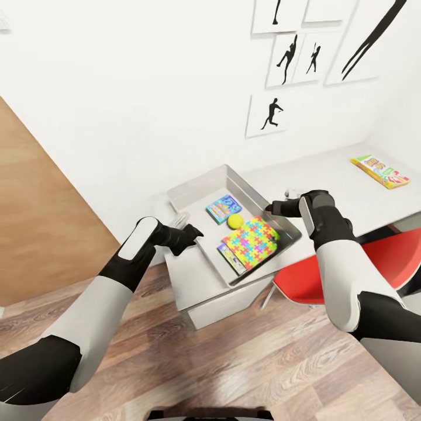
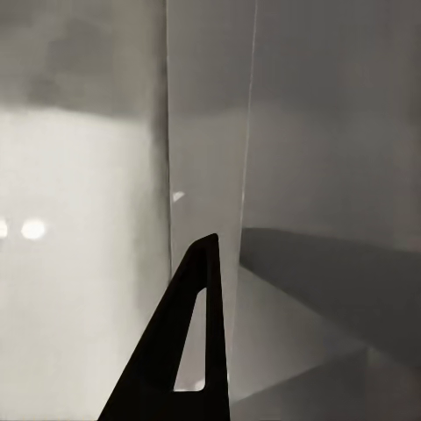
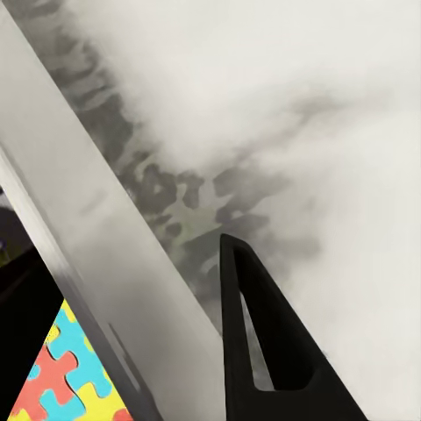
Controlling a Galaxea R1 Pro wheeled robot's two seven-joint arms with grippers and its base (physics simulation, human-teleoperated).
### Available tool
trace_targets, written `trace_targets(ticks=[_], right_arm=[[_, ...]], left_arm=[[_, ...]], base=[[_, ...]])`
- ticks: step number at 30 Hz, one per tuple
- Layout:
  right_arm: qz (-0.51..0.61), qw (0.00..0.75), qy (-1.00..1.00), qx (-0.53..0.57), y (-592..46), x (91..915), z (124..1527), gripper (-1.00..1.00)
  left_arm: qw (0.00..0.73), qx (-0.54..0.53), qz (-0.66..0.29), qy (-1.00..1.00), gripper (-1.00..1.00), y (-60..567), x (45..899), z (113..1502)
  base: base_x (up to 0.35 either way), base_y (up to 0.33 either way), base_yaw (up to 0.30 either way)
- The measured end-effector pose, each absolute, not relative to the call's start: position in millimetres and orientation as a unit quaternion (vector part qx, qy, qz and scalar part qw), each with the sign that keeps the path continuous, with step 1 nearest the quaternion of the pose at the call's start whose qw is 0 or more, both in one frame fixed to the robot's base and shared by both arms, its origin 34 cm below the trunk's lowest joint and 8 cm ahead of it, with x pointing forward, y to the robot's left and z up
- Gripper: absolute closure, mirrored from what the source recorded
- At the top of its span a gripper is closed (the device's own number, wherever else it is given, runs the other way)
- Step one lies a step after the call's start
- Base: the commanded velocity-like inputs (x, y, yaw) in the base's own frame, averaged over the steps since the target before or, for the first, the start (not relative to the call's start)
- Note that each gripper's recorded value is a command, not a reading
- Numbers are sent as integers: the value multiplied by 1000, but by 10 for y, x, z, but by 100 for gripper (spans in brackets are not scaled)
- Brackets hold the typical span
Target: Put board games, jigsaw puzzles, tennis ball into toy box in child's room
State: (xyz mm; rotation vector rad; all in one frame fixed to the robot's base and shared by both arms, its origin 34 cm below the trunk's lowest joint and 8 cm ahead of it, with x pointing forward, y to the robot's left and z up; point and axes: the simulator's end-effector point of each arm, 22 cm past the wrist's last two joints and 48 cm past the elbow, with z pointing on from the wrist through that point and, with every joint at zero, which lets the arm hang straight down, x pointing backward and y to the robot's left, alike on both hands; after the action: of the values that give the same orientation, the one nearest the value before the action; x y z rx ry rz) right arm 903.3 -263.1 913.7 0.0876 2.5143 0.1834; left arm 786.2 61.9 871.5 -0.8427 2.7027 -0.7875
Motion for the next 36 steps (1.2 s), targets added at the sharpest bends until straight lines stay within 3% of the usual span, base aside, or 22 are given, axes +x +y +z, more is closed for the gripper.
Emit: trace_targets(ticks=[8,16,36], right_arm=[[69,304,950,33,-2630,9032,9133,100],[70,306,949,34,-2633,9035,9145,100],[70,302,950,33,-2622,9033,9128,100]], left_arm=[[101,-286,-266,915,100,620,7859,8714],[104,-285,-267,915,100,618,7874,8720],[99,-288,-267,914,100,628,7866,8708]], base=[[0,244,-17],[0,242,-206],[0,29,-65]])
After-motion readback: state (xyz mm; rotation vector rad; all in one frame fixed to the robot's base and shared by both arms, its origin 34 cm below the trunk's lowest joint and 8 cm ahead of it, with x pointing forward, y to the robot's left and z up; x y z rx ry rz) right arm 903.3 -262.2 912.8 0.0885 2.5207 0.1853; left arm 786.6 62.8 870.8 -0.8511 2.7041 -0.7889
